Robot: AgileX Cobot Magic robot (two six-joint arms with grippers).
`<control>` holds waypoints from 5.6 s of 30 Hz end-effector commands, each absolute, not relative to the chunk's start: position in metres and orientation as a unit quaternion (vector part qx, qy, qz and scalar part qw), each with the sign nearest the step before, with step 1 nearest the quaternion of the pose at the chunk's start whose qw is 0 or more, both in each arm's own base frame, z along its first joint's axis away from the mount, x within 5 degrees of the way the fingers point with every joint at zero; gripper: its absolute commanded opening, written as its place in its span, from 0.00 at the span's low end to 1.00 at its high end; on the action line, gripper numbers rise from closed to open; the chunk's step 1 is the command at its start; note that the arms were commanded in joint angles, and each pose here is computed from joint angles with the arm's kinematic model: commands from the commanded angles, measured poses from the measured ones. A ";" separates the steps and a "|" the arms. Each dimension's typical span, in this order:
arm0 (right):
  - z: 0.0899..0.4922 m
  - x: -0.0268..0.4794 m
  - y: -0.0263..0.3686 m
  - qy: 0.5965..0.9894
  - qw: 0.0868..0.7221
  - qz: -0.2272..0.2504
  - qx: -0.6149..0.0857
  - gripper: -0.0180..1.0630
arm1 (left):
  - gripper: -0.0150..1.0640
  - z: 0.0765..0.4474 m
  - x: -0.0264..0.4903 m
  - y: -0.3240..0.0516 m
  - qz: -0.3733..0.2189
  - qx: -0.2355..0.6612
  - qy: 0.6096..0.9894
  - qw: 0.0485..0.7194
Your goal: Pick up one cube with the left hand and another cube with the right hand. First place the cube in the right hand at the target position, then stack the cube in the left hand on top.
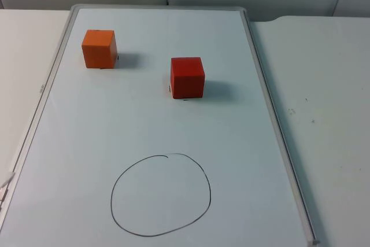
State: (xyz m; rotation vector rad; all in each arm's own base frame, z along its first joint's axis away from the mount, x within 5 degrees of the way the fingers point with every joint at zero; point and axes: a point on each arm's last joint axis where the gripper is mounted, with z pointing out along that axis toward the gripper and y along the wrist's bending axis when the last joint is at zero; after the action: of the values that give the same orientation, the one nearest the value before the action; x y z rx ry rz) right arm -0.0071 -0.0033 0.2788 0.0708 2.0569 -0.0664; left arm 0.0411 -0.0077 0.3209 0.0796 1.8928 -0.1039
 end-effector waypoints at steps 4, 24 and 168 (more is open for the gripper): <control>0.278 -0.007 -0.003 0.854 0.518 -0.028 0.030 0.98 | 0.99 0.355 0.071 -0.010 -0.045 0.037 0.794 0.605; 0.278 -0.007 -0.003 0.854 0.518 -0.028 0.030 0.98 | 0.99 0.421 0.202 -0.017 -0.017 0.072 0.817 0.571; 0.278 -0.007 -0.003 0.855 0.517 -0.028 0.031 0.98 | 0.18 0.480 0.287 -0.084 -0.020 0.115 0.880 0.460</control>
State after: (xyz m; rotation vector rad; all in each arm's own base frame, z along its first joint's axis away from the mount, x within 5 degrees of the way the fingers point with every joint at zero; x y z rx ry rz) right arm -0.0071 -0.0033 0.2788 0.0708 2.0569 -0.0664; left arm 0.2981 -0.0849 0.4715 0.2679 2.1785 -0.0459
